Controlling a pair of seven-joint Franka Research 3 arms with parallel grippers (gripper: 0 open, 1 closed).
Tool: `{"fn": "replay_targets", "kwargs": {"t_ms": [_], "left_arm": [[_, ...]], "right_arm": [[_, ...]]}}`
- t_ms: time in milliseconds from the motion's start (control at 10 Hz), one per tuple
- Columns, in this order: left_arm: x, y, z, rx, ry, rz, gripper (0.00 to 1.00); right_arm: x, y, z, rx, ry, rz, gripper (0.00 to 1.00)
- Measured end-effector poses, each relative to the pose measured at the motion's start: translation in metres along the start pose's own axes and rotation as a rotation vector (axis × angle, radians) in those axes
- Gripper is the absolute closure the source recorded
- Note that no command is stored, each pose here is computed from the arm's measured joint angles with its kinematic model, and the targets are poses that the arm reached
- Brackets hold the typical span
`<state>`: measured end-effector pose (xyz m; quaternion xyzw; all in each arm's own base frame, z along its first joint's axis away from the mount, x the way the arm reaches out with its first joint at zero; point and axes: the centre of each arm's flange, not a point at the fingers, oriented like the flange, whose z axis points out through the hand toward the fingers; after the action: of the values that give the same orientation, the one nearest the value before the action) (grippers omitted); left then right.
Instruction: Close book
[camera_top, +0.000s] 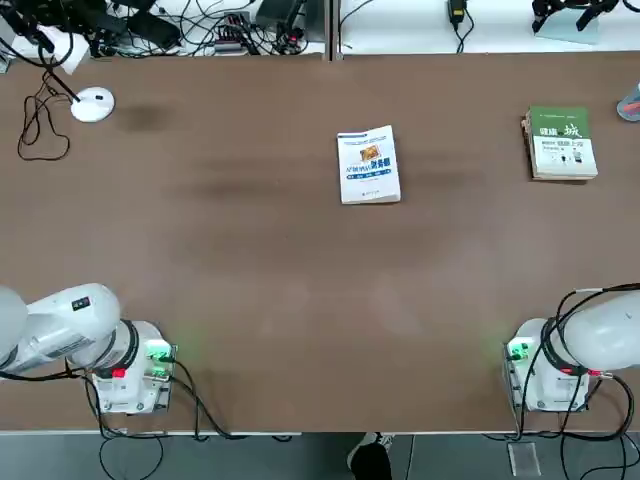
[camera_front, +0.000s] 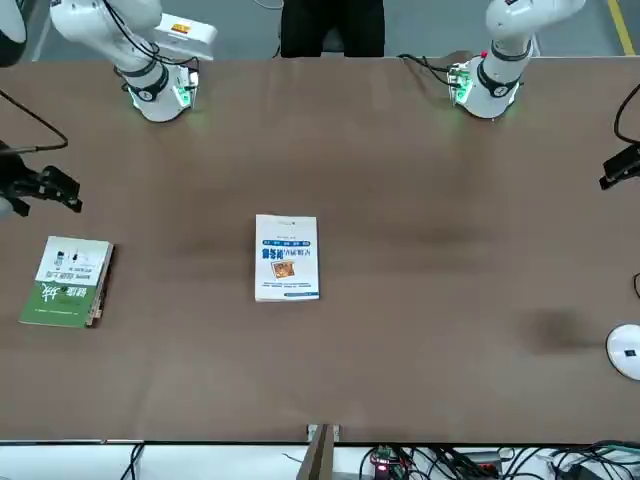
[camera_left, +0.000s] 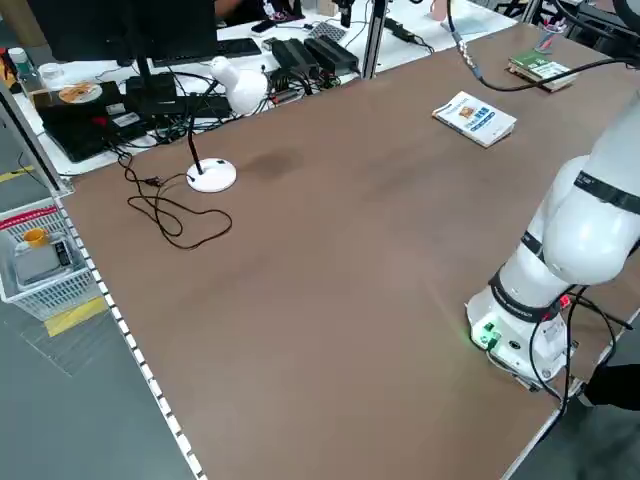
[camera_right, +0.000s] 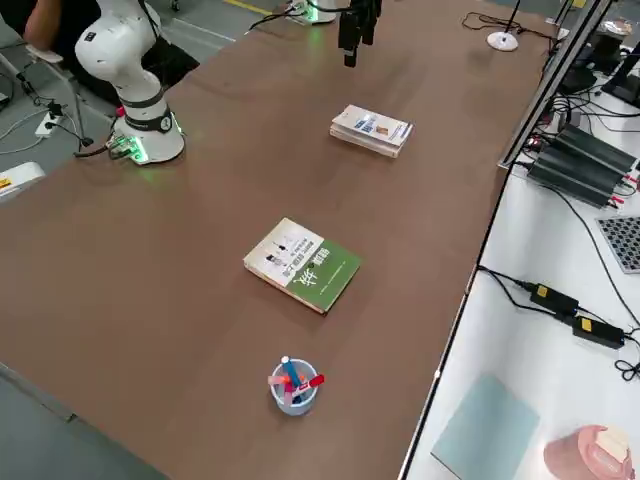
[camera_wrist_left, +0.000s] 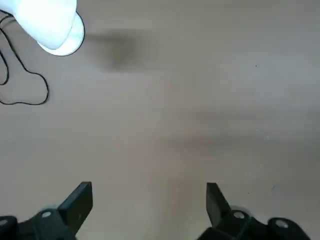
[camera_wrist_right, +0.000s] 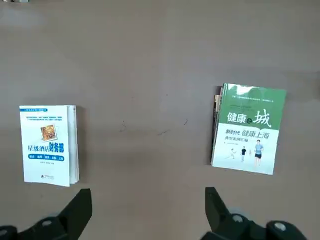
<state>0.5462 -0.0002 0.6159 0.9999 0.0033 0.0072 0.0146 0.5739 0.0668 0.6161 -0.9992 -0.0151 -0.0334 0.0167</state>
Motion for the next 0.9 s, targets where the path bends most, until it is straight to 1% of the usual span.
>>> {"fn": "replay_targets", "kwargs": {"t_ms": [900], "left_arm": [[-0.0001, 0.0019, 0.0, 0.0, -0.001, 0.003, 0.0]], "right_arm": [[-0.0017, -0.0047, 0.0014, 0.0, -0.011, 0.002, 0.0]]}}
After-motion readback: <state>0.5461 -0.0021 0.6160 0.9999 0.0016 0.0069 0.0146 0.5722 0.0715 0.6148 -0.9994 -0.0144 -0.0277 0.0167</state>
